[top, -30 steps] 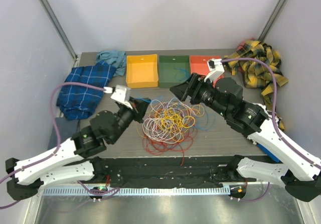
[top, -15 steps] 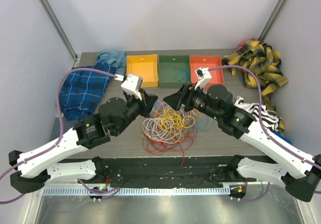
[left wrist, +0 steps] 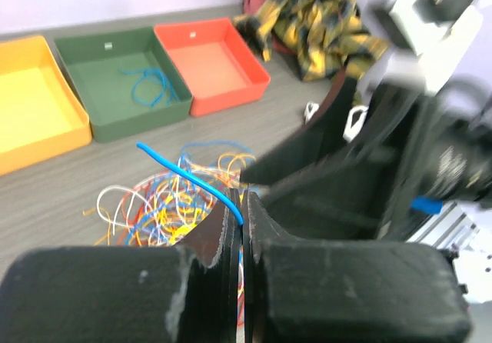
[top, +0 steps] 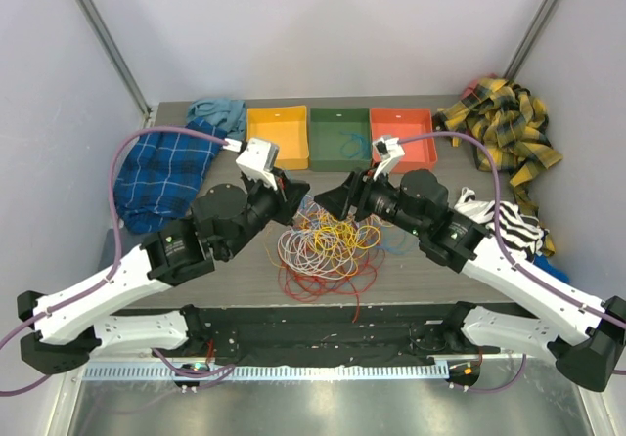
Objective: Untangle the cables
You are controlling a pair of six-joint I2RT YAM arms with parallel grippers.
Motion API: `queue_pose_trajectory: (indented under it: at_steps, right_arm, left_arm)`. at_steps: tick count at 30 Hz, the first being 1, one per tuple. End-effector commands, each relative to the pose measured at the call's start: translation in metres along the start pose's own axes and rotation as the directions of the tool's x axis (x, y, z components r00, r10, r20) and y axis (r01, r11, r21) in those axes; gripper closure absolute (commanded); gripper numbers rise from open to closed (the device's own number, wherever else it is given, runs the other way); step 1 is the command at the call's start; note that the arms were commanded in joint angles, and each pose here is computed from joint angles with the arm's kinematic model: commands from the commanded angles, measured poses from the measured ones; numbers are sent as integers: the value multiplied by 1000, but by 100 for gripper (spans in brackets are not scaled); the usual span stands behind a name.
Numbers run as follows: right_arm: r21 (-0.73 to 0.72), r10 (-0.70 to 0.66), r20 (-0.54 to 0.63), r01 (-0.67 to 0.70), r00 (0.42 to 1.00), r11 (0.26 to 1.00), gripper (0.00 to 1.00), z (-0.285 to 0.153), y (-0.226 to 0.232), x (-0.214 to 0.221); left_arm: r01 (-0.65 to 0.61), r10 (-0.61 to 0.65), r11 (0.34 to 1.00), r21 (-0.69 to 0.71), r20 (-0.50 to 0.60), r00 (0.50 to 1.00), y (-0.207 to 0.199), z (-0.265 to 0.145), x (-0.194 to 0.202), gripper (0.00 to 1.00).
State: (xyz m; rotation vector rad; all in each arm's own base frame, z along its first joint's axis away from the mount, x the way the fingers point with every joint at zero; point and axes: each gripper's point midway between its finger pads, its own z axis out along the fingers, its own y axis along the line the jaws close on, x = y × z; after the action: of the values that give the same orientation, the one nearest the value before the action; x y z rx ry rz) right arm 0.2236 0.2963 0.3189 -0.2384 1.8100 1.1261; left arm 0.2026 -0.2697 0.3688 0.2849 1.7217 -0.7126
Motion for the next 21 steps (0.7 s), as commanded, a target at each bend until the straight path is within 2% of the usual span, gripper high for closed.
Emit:
queue_pose_trajectory:
  at_steps: [1, 2, 10, 11, 16, 21]
  right_arm:
    - [-50, -85, 33, 86, 996, 995, 34, -9, 5, -2]
    - [-47, -94, 33, 95, 995, 994, 33, -10, 4, 0]
    - [-23, -163, 44, 164, 986, 986, 34, -13, -5, 1]
    - [-10, -176, 82, 177, 981, 984, 34, -12, -4, -7]
    - [115, -277, 126, 263, 953, 958, 34, -4, -30, -16]
    - [151, -302, 179, 277, 936, 949, 33, 15, -37, -24]
  left_arm:
    - [1, -1, 1000, 3, 93, 996, -11, 1, -47, 100]
    - [0, -1, 1000, 8, 111, 994, -14, -1, -59, 100]
    - [-12, 9, 1000, 27, 110, 994, -28, 11, -70, 100]
    - [-12, 9, 999, 32, 109, 994, -30, 13, -70, 100]
    - [1, -8, 998, 60, 127, 992, -40, 12, -87, 100]
    - [5, -15, 996, 87, 124, 992, -50, 13, -97, 100]
